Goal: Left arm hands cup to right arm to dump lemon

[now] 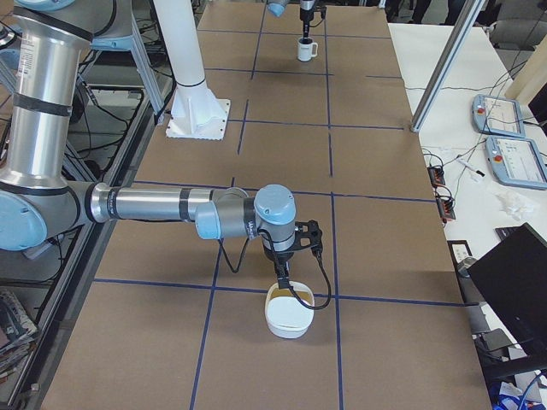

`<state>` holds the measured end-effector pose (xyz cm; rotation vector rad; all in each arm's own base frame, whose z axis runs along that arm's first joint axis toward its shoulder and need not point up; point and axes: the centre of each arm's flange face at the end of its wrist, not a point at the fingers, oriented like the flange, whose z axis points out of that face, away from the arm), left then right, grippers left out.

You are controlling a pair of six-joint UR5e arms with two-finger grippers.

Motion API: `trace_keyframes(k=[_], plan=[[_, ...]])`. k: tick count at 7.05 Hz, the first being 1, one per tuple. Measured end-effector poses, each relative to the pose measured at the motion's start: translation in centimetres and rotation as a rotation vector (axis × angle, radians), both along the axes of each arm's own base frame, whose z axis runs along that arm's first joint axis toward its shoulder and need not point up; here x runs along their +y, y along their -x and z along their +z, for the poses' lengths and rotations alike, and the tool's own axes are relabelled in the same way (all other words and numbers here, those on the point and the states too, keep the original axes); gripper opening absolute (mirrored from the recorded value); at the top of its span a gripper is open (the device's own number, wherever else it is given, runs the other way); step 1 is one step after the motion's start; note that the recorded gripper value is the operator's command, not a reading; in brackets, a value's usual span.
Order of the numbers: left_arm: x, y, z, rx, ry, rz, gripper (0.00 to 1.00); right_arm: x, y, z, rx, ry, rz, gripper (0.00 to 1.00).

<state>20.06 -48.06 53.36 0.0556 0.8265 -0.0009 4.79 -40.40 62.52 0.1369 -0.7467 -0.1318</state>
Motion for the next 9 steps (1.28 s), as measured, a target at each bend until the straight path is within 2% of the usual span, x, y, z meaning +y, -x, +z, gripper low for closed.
trace_keyframes(k=[1, 3, 4, 5, 6, 7, 9], plan=[[-0.3, 0.0, -2.4, 0.001, -0.002, 0.001, 0.00, -0.1, 0.0, -0.4, -0.001, -0.019, -0.003, 1.00], [-2.4, -1.2, -9.3, 0.002, -0.046, 0.028, 0.00, -0.6, 0.5, -2.1, -0.035, -0.112, -0.011, 1.00], [-3.7, -2.0, -12.3, 0.002, -0.073, 0.050, 0.00, -1.2, 0.8, -3.2, -0.053, -0.160, -0.013, 1.00], [-5.1, -2.9, -15.7, -0.004, -0.072, 0.061, 0.00, -2.7, 1.4, -4.8, -0.069, -0.183, 0.000, 1.00], [-6.7, -4.0, -19.7, -0.012, -0.056, 0.065, 0.00, -5.2, 3.1, -7.0, -0.085, -0.195, 0.010, 1.00], [-7.9, -4.9, -23.1, -0.013, -0.037, 0.062, 0.00, -8.7, 5.8, -10.2, -0.089, -0.243, -0.010, 1.00], [-10.0, -7.5, -27.8, -0.001, 0.015, 0.022, 0.00, -13.8, 11.8, -16.8, -0.028, -0.367, -0.025, 1.00]])
